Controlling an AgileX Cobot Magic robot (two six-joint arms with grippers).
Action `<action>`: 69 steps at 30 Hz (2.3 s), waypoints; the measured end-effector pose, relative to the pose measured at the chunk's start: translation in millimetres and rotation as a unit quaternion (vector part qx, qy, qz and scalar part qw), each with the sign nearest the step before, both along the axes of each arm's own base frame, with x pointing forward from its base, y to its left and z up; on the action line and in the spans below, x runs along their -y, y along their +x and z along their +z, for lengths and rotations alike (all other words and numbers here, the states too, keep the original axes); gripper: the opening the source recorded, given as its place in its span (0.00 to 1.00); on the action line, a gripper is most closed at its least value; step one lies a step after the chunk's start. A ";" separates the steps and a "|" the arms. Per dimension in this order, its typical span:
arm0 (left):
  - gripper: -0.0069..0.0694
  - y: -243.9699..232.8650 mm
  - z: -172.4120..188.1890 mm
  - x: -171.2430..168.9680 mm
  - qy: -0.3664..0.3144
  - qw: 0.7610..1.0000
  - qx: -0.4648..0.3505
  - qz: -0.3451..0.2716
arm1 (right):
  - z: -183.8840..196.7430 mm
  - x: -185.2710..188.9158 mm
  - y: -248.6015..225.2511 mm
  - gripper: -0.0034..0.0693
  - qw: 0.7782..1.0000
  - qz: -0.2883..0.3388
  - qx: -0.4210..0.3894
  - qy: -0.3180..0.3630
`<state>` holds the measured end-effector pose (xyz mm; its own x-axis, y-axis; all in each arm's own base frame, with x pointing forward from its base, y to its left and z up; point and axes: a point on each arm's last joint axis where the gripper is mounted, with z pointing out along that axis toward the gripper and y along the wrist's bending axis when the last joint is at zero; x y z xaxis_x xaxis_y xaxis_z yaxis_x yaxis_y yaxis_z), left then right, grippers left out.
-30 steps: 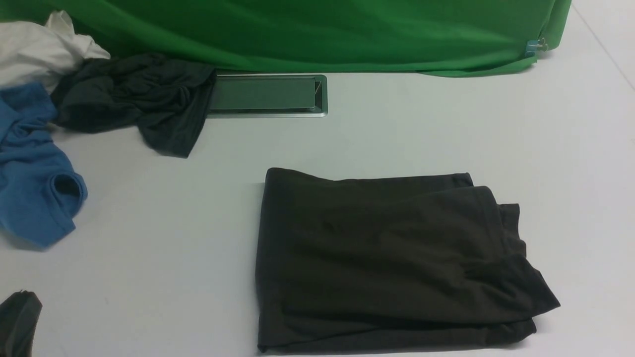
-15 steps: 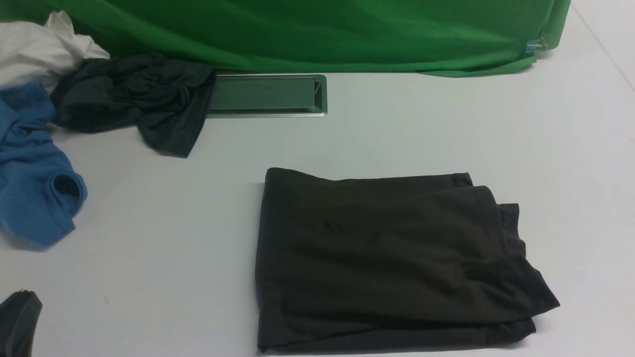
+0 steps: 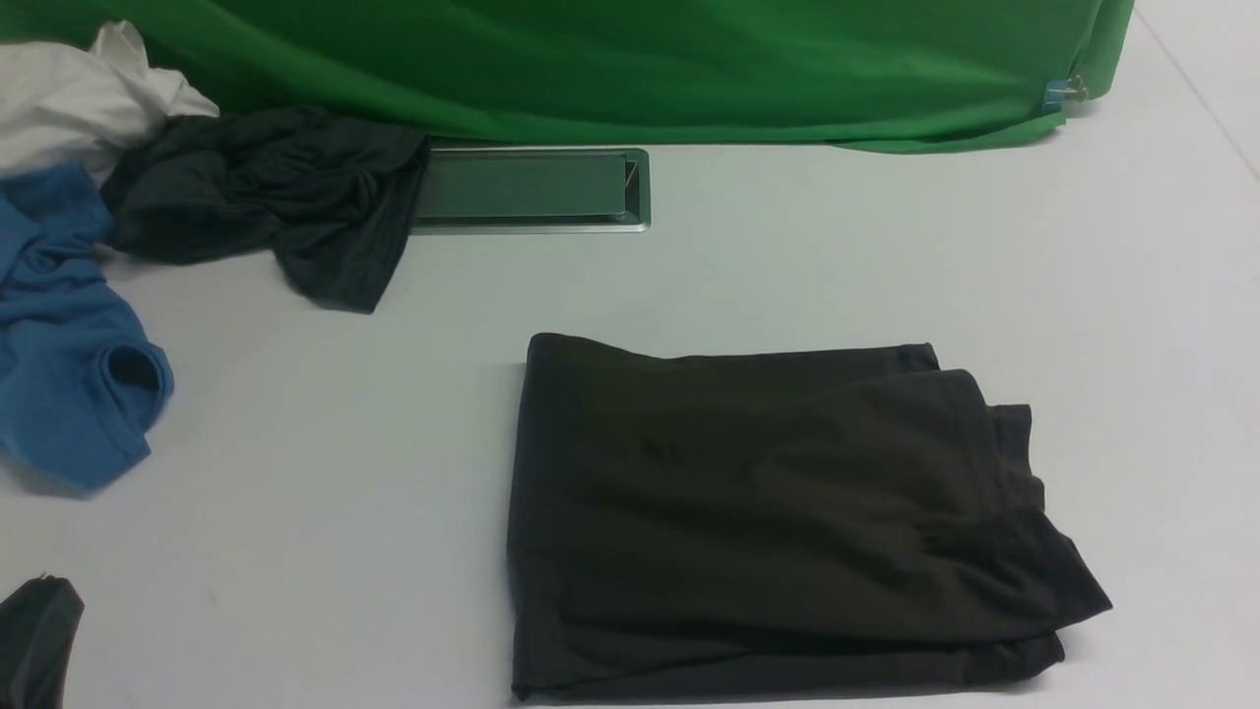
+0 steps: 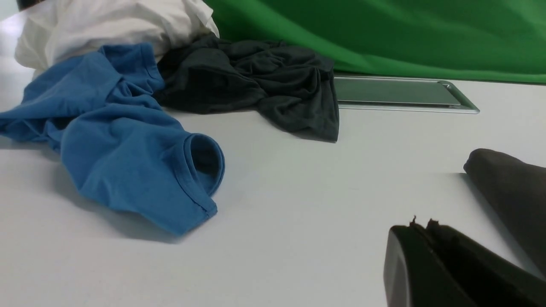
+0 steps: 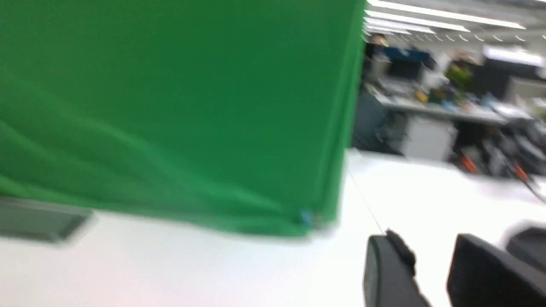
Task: Fold a long-sleeved shirt on a white desktop.
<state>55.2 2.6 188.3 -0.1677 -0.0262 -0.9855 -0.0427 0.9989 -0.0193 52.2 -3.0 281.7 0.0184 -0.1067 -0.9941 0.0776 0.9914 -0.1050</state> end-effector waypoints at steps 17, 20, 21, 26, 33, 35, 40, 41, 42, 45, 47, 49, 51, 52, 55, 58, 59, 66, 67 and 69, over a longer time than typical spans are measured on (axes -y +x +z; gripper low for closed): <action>0.11 0.0 0.1 0.0 0.002 1.000 0.001 0.000 | -93.2 4.2 2.9 0.38 0.995 -0.035 -0.097 0.016; 0.11 0.0 0.1 0.0 0.002 1.000 0.001 0.000 | -93.1 4.2 2.9 0.38 0.995 -0.035 -0.096 0.016; 0.11 0.0 0.1 0.0 0.002 1.000 0.001 0.000 | -93.0 4.2 2.9 0.38 0.995 -0.035 -0.096 0.016; 0.11 0.0 0.1 0.0 0.003 1.000 0.001 0.000 | -92.9 4.2 2.9 0.38 0.995 -0.035 -0.095 0.021; 0.11 0.0 0.1 0.0 0.003 1.000 0.001 0.000 | -92.9 4.2 2.9 0.38 0.995 -0.036 -0.094 0.023; 0.11 0.0 0.1 0.0 0.003 1.000 0.001 0.000 | -92.9 4.2 2.9 0.38 0.995 -0.036 -0.094 0.023; 0.12 0.0 0.1 0.0 0.003 1.000 0.001 0.000 | -92.9 4.2 2.9 0.38 0.995 -0.036 -0.094 0.023; 0.12 0.0 0.1 0.0 0.003 1.000 0.001 0.000 | -92.9 4.2 2.9 0.38 0.995 -0.036 -0.094 0.023; 0.12 0.0 0.1 0.0 0.003 1.000 0.001 0.000 | -92.9 4.2 2.9 0.38 0.995 -0.036 -0.094 0.023; 0.12 0.0 0.1 0.0 0.003 1.000 0.001 0.000 | -92.9 4.2 2.9 0.38 0.995 -0.036 -0.094 0.023; 0.12 0.0 0.1 0.0 0.003 1.000 0.001 0.000 | -92.9 4.2 2.9 0.38 0.995 -0.036 -0.094 0.023; 0.12 0.0 0.1 0.0 0.004 1.000 0.001 -0.001 | -92.9 4.2 2.9 0.38 0.995 -0.036 -0.094 0.023; 0.12 0.0 0.1 0.0 0.004 1.000 0.001 -0.001 | -92.9 4.2 2.9 0.38 0.995 -0.036 -0.094 0.023; 0.12 0.0 0.1 0.0 0.004 1.000 0.001 -0.001 | -92.9 4.2 2.9 0.38 0.995 -0.036 -0.094 0.023; 0.12 0.0 0.1 0.0 0.004 1.000 0.001 -0.001 | -92.9 4.2 2.9 0.38 0.995 -0.036 -0.094 0.023; 0.12 0.1 0.1 0.7 0.004 1.000 0.001 -0.007 | -92.9 4.2 2.9 0.38 0.995 -0.036 -0.094 0.025; 0.12 0.1 0.1 0.8 0.004 1.000 0.001 -0.008 | -92.9 4.2 2.9 0.38 0.995 -0.036 -0.094 0.025; 0.12 0.0 0.1 0.6 0.004 1.000 0.001 -0.006 | -92.9 4.2 2.9 0.38 0.995 -0.036 -0.094 0.026; 0.12 0.0 0.1 0.3 0.004 1.000 0.001 -0.003 | -92.9 4.2 2.9 0.38 0.995 -0.036 -0.094 0.026; 0.12 0.0 0.1 -0.2 0.004 1.000 0.001 0.001 | -92.9 4.2 2.9 0.38 0.995 -0.036 -0.094 0.026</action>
